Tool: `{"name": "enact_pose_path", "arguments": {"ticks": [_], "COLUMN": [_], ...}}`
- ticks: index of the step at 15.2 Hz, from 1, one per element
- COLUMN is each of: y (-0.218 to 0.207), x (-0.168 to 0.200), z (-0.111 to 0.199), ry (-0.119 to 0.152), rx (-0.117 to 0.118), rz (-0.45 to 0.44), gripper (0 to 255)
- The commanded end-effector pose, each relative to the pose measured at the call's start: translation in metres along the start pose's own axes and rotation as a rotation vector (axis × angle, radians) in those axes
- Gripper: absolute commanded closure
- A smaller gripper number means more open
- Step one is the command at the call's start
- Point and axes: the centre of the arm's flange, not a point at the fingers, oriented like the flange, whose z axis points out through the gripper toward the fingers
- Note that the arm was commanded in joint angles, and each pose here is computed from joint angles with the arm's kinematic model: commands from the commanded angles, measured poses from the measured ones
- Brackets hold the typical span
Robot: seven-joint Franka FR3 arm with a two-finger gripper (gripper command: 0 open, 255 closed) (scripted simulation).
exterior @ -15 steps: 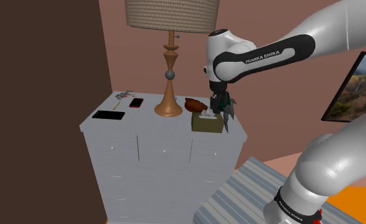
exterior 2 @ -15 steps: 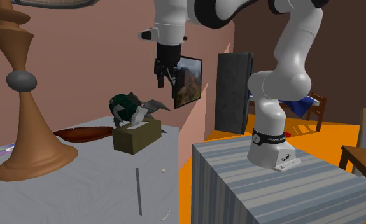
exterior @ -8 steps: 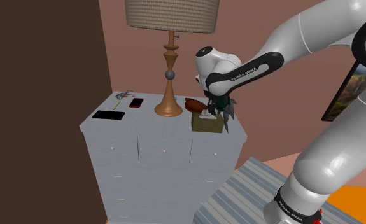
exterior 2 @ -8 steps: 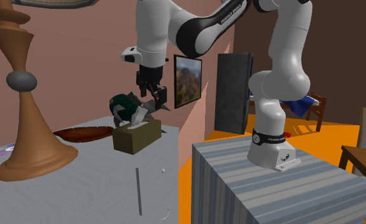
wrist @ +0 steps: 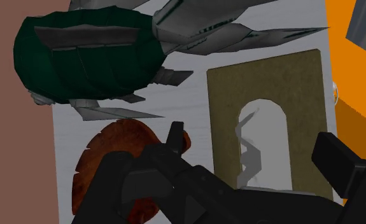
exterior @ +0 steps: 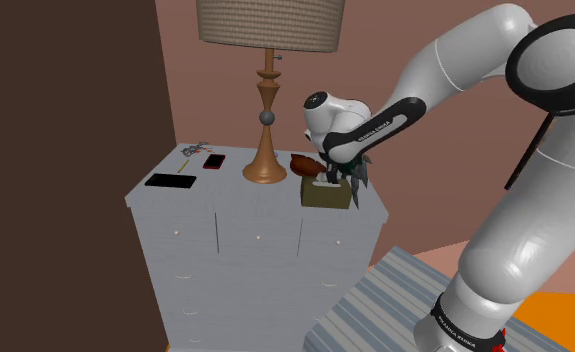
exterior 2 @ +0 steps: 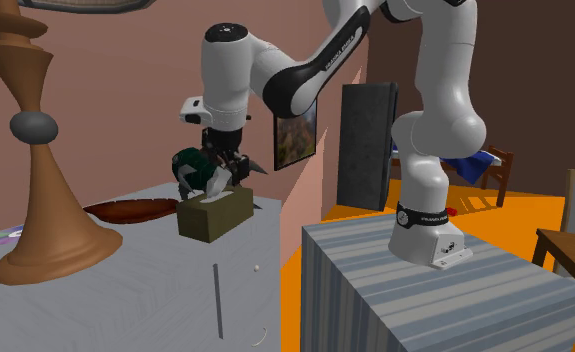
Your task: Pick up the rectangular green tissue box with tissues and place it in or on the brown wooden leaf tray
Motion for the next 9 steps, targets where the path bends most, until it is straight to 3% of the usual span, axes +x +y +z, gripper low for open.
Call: {"name": "enact_pose_path", "arguments": {"ticks": [1,9], "y": [-0.0003,-0.0003], "x": [0.0003,0.0003], "z": [0.0110,0.0141], "ry": [0.000,0.000], "rx": [-0.001,-0.001], "rz": [-0.001,-0.001], "gripper": [0,0]}}
